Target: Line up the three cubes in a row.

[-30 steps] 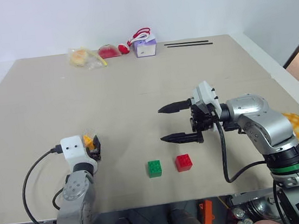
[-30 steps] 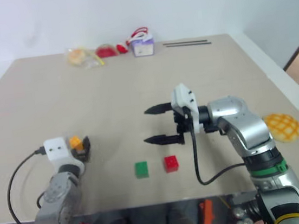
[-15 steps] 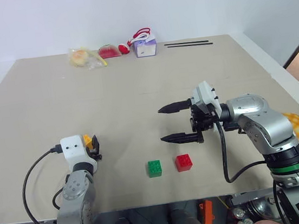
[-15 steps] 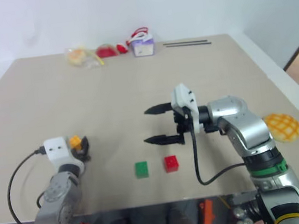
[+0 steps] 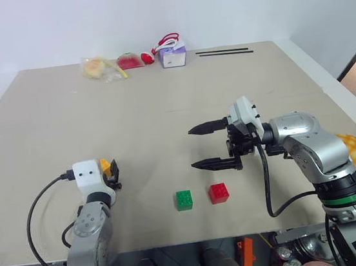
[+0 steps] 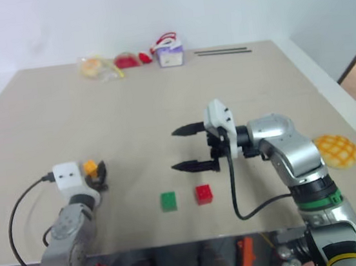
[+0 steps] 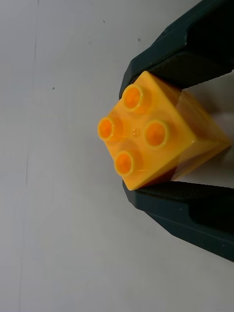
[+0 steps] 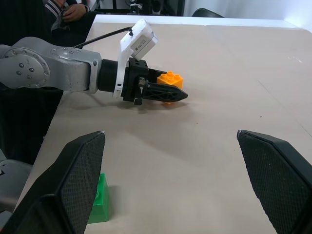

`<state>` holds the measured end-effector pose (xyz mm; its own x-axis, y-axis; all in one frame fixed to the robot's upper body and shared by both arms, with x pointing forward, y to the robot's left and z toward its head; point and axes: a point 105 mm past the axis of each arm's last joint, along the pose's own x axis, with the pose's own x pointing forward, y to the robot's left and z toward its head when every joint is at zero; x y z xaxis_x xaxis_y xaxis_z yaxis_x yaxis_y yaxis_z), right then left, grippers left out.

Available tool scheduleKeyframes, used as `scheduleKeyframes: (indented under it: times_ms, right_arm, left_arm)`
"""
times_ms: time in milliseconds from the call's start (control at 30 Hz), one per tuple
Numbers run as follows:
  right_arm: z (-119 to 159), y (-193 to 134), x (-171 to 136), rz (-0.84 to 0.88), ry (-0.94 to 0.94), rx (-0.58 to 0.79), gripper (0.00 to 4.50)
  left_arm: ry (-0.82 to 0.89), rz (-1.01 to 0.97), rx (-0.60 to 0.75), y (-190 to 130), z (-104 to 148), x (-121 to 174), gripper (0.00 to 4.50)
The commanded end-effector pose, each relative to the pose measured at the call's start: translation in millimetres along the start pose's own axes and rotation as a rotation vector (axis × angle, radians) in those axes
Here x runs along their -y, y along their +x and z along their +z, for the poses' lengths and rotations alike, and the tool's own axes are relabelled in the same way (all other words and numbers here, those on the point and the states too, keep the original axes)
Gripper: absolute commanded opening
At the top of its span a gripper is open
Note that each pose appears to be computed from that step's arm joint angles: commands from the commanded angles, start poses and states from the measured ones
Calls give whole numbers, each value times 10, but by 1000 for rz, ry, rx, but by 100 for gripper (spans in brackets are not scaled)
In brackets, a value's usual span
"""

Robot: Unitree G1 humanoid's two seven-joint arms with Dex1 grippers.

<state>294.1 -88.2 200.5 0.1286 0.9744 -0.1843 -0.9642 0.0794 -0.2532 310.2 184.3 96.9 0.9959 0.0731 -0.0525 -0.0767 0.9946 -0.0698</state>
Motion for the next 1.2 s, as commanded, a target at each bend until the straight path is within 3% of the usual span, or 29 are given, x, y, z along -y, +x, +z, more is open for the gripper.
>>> scheduleKeyframes:
  times_ms: [33, 200, 233, 633, 1200]
  right_arm:
    - [93, -7, -15, 2, -43, 14, 450]
    - [91, -1, -14, -1, -42, 16, 450]
    - [92, -1, -16, -1, -42, 16, 450]
    - [91, -14, -18, -3, -40, 13, 450]
    - [91, -10, -7, 0, -41, 6, 450]
  left_arm:
    - [7, -6, 41, 20, 99, -14, 267]
    - [18, -10, 28, 46, 69, 11, 440]
    - [19, -12, 27, 51, 67, 13, 448]
    - [61, 140, 25, -35, 61, -163, 448]
    - [64, 189, 7, 16, 21, -207, 448]
